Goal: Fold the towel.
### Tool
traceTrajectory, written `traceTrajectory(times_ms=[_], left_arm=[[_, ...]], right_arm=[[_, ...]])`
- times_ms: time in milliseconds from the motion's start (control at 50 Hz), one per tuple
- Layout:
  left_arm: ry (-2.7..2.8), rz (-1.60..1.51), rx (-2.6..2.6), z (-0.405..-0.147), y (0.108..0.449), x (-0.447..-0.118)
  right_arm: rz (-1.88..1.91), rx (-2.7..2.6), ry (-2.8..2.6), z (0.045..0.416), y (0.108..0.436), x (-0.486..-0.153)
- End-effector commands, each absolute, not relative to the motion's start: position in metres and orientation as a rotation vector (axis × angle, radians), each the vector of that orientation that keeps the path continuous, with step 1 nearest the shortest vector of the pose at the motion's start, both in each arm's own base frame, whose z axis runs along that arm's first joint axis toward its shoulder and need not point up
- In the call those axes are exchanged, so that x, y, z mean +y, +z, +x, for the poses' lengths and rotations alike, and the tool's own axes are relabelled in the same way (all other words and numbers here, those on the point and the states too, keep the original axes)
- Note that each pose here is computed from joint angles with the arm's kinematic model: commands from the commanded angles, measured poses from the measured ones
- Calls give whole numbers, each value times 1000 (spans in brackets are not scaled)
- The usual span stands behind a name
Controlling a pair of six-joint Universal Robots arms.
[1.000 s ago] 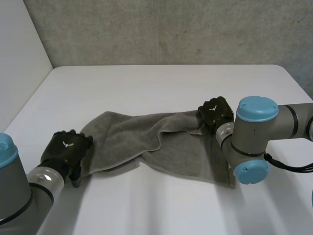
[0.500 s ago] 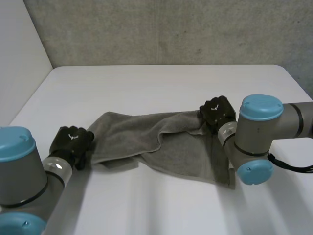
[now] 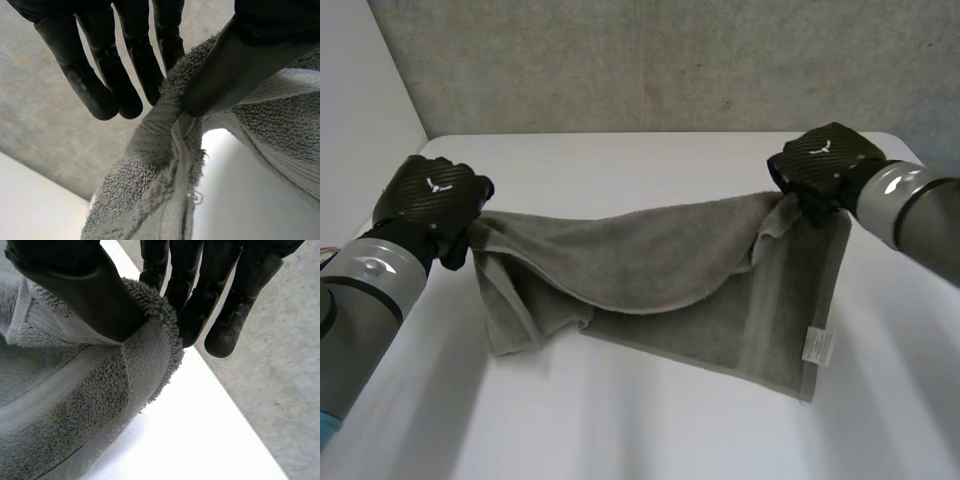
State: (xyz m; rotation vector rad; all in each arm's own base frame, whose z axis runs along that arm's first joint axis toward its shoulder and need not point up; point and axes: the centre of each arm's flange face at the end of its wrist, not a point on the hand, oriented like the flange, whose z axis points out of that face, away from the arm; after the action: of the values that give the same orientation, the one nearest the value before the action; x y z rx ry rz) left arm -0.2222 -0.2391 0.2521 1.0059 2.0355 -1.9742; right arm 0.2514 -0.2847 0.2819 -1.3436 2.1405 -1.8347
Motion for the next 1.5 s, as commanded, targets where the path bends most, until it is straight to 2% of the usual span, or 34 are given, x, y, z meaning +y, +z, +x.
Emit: traceTrajectory(times_ms=[20, 100, 200, 320, 680, 820, 880, 900, 920, 940, 960, 980, 1000, 1020, 1040, 1060, 1080, 1100, 1120, 1160, 1240, 1260, 1280, 1300, 1340, 1400, 1440, 1460, 1480, 1500], left_arm=[[-1827, 1085, 2201, -219, 236, -250], [-1750, 1108, 2300, -219, 230, -254], [-1710, 1115, 2403, -222, 210, -266], [-1630, 1140, 2458, -224, 190, -269], [-1594, 1150, 2476, -224, 178, -271], [-1660, 1143, 2427, -229, 185, -284], [-1754, 1128, 2350, -234, 205, -299], [-1755, 1127, 2349, -234, 205, -299], [-1833, 1110, 2278, -238, 222, -312], [-1833, 1110, 2277, -238, 222, -312], [-1953, 1090, 2166, -245, 250, -327], [-2091, 1041, 2026, -249, 288, -340], [-2093, 1040, 2025, -249, 288, -340], [-2238, 964, 1895, -252, 327, -349], [-2361, 888, 1791, -254, 359, -352], [-2362, 887, 1790, -254, 359, -352], [-2524, 772, 1693, -258, 394, -351], [-2667, 656, 1625, -260, 421, -347], [-2762, 557, 1594, -256, 438, -345], [-2834, 500, 1600, -255, 445, -344], [-2861, 487, 1690, -261, 436, -342], [-2800, 511, 1774, -262, 419, -344], [-2720, 549, 1868, -263, 396, -344], [-2720, 550, 1869, -263, 396, -344], [-2585, 658, 1967, -264, 358, -342], [-2526, 723, 1993, -265, 340, -340], [-2430, 829, 2018, -265, 307, -338], [-2430, 830, 2018, -265, 307, -338], [-2377, 867, 2046, -264, 288, -336], [-2322, 910, 2074, -263, 269, -333]], right_arm=[[-1358, 2161, -1771, 243, 284, -284], [-1377, 2167, -1743, 246, 277, -283], [-1393, 2230, -1596, 250, 241, -289], [-1404, 2253, -1528, 254, 216, -293], [-1418, 2226, -1534, 261, 210, -290], [-1419, 2206, -1584, 263, 215, -295], [-1419, 2163, -1689, 265, 225, -305], [-1422, 2112, -1790, 269, 236, -316], [-1426, 2039, -1919, 273, 250, -327], [-1426, 2039, -1920, 273, 250, -327], [-1396, 1917, -2133, 277, 278, -343], [-1395, 1915, -2135, 277, 278, -343], [-1306, 1720, -2407, 283, 315, -358], [-1167, 1476, -2667, 286, 352, -366], [-1166, 1473, -2669, 286, 352, -366], [-1006, 1210, -2847, 289, 389, -357], [-836, 947, -2971, 284, 429, -339], [-735, 780, -3014, 278, 452, -323], [-734, 779, -3014, 278, 453, -323], [-700, 743, -2997, 271, 461, -314], [-727, 961, -2821, 268, 433, -321], [-757, 1029, -2760, 271, 419, -322], [-757, 1030, -2759, 271, 419, -322], [-800, 1082, -2710, 273, 404, -324], [-850, 1131, -2665, 275, 391, -326], [-935, 1211, -2584, 279, 363, -330], [-969, 1248, -2543, 282, 351, -330], [-993, 1298, -2493, 283, 338, -330], [-993, 1298, -2492, 283, 338, -330], [-1020, 1359, -2425, 286, 322, -329]])
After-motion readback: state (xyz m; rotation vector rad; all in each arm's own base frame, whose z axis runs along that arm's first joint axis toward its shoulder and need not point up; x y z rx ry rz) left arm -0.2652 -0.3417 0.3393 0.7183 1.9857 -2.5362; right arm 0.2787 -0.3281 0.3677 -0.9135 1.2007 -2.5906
